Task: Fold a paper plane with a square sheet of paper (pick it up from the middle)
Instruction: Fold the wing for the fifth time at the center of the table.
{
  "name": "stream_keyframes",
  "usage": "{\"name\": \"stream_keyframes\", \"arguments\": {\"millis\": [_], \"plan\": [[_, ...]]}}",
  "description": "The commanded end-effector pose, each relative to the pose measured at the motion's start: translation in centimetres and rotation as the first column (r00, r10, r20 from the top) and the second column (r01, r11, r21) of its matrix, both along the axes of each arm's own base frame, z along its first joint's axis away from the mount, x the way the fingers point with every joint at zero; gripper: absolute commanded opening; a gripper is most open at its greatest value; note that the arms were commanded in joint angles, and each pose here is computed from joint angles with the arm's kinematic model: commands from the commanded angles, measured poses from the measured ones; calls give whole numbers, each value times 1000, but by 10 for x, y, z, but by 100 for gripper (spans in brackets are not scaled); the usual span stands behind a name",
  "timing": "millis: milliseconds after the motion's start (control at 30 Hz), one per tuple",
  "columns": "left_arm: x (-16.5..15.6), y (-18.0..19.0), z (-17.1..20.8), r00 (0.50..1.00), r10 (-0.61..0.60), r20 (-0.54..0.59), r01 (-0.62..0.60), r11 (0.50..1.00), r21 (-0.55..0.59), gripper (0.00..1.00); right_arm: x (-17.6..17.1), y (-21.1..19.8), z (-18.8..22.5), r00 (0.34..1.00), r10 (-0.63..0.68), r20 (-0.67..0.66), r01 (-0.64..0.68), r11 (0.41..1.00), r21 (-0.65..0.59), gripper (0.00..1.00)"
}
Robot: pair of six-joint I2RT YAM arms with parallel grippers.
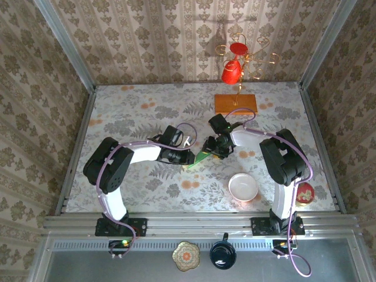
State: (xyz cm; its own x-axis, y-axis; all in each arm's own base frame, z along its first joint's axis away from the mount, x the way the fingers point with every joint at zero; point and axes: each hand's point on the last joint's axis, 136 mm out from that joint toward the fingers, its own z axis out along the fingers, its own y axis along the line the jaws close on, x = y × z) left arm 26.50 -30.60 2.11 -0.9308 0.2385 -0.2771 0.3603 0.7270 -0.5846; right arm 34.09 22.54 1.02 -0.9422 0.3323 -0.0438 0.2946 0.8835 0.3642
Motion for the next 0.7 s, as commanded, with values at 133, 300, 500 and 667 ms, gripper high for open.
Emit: {"name": "stream_keyframes", "arguments": {"millis": [133,300,500,667], "plan": [[-16,15,-37,997,-3,-80,13,992,126,20,-16,-29,-75,996,-2,-88,-13,986,-168,51],[-17,17,-41,996,1,-92,12,989,145,20,-14,-25,-70,997,2,-84,-14,989,-147,51],[-17,19,-44,995,2,-100,14,987,159,20,-3,-13,-12,999,18,35,-16,999,-49,55],[-17,19,-45,995,2,-101,14,987,162,20,-5,-14,33,990,32,135,-33,999,5,58]]}}
